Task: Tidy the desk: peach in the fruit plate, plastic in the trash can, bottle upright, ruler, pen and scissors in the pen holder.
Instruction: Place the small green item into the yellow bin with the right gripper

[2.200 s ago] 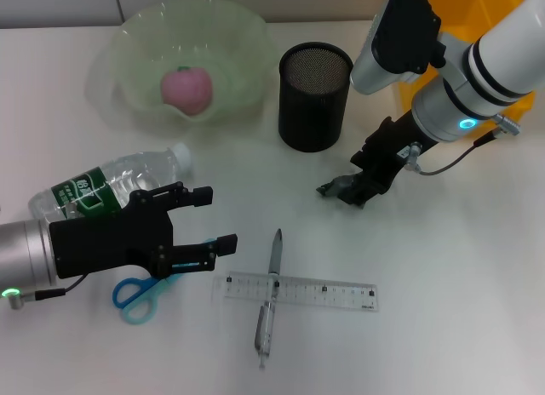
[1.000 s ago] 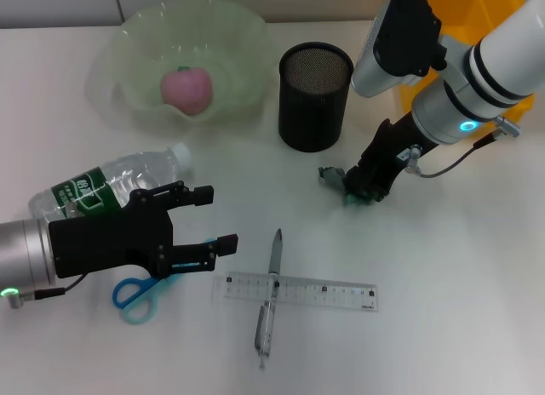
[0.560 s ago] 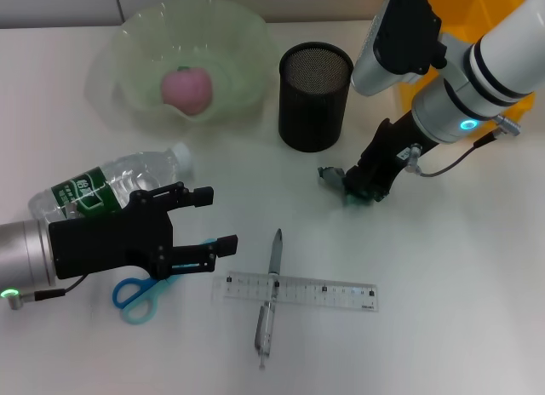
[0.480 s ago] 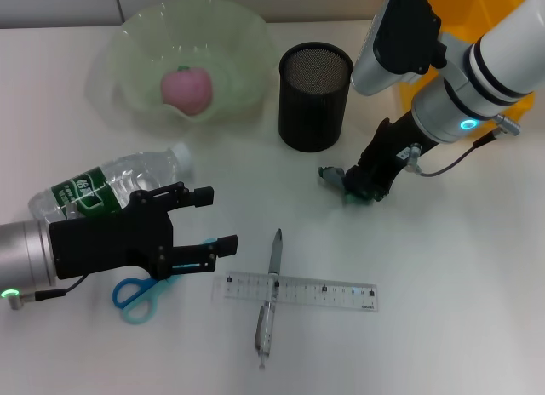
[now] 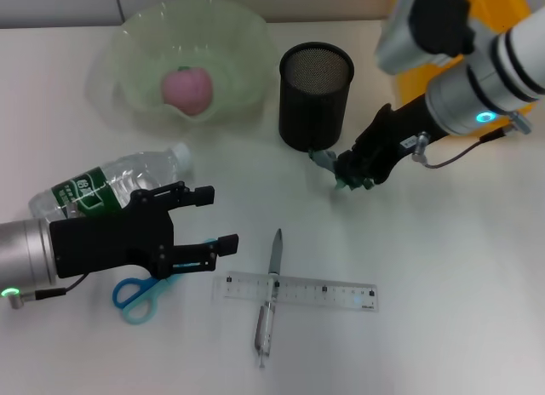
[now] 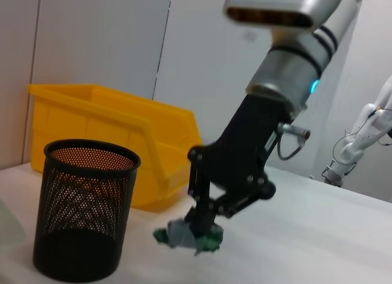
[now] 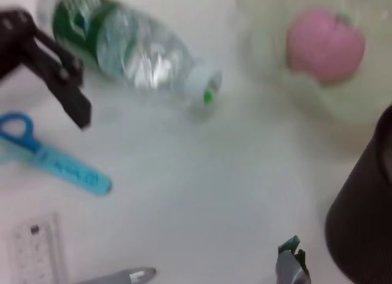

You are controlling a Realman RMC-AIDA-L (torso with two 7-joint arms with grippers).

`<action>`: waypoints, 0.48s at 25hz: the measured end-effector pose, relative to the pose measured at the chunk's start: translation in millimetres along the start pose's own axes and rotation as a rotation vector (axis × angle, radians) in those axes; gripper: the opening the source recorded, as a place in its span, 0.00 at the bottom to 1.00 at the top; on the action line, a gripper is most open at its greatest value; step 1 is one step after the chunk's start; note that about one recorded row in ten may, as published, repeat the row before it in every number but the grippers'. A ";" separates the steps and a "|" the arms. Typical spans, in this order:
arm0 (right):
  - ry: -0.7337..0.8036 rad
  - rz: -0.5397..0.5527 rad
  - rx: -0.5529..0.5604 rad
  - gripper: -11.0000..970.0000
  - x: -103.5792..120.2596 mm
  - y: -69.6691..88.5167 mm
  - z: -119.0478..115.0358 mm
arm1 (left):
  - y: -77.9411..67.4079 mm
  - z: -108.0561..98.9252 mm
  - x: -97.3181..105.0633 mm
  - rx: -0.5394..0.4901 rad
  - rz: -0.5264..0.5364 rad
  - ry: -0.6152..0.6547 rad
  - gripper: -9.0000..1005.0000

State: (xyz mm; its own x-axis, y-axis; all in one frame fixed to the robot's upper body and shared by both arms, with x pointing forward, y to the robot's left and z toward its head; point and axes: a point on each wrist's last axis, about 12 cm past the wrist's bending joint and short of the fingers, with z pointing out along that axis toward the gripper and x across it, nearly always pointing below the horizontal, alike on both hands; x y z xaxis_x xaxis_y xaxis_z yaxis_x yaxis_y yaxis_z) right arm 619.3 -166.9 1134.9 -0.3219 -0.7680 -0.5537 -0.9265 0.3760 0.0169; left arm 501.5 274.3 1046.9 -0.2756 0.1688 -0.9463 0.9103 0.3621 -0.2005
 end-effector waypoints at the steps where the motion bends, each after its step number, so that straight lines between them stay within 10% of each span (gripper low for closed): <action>1: -0.030 -0.001 0.003 0.02 1.6 1.1 -4.0 | 0.2 0.1 -0.2 0.000 0.000 0.000 0.79; 12: -0.527 0.030 -0.022 0.02 60.3 15.7 -25.2 | 2.6 0.6 -3.7 0.004 -0.005 0.001 0.78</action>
State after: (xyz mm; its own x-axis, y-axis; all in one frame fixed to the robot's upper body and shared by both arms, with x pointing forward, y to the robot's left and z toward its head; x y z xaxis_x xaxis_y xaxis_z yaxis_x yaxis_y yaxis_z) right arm 580.4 -220.4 1122.7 -0.2120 -0.3898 -0.8962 -0.9239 0.3788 0.0538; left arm 505.0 274.1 1049.7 -0.2809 0.1679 -0.9449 0.9100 0.3596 -0.2066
